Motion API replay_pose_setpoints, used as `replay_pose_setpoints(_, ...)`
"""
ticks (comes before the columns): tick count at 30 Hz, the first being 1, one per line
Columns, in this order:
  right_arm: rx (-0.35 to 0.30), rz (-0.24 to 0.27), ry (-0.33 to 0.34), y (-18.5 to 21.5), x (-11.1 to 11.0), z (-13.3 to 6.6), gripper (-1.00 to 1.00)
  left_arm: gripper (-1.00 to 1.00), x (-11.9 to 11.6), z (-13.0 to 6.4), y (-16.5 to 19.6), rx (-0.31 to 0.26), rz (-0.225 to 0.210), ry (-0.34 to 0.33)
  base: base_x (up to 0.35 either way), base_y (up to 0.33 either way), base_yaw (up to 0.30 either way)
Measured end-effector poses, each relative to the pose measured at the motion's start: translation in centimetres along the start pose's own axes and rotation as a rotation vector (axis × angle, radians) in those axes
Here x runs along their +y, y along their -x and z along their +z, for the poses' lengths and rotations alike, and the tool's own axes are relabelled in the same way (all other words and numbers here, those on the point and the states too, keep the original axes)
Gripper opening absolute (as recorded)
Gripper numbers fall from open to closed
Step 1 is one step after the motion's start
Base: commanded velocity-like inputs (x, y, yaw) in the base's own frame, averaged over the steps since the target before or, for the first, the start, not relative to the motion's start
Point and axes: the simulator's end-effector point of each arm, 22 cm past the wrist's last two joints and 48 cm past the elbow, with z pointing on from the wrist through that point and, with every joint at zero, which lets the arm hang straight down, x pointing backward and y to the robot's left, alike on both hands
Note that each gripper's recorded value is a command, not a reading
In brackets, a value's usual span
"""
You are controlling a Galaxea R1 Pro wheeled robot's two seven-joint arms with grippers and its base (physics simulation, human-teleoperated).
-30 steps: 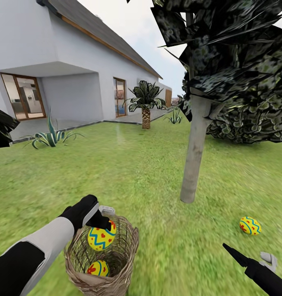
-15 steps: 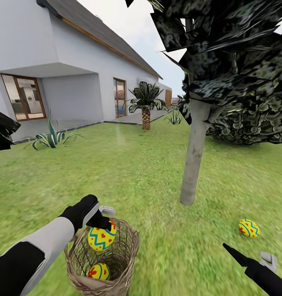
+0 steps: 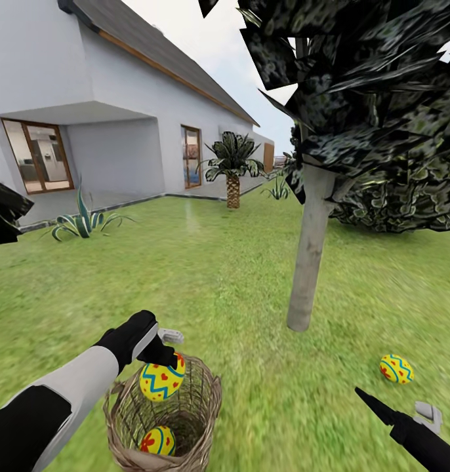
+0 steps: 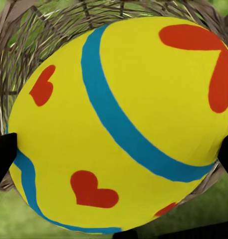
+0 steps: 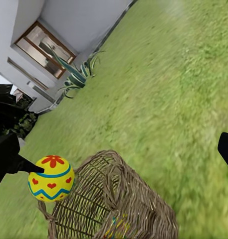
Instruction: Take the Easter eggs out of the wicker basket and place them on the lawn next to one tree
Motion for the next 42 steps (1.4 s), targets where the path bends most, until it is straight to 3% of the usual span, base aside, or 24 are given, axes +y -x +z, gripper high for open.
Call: replay_pose_setpoints(42,0.009,-0.002,-0.014,6.5,5.4,0.5,1.0,-1.0,0.1,-7.9,3.7,0.004,0.005,0.001,0.0,0.0,0.0)
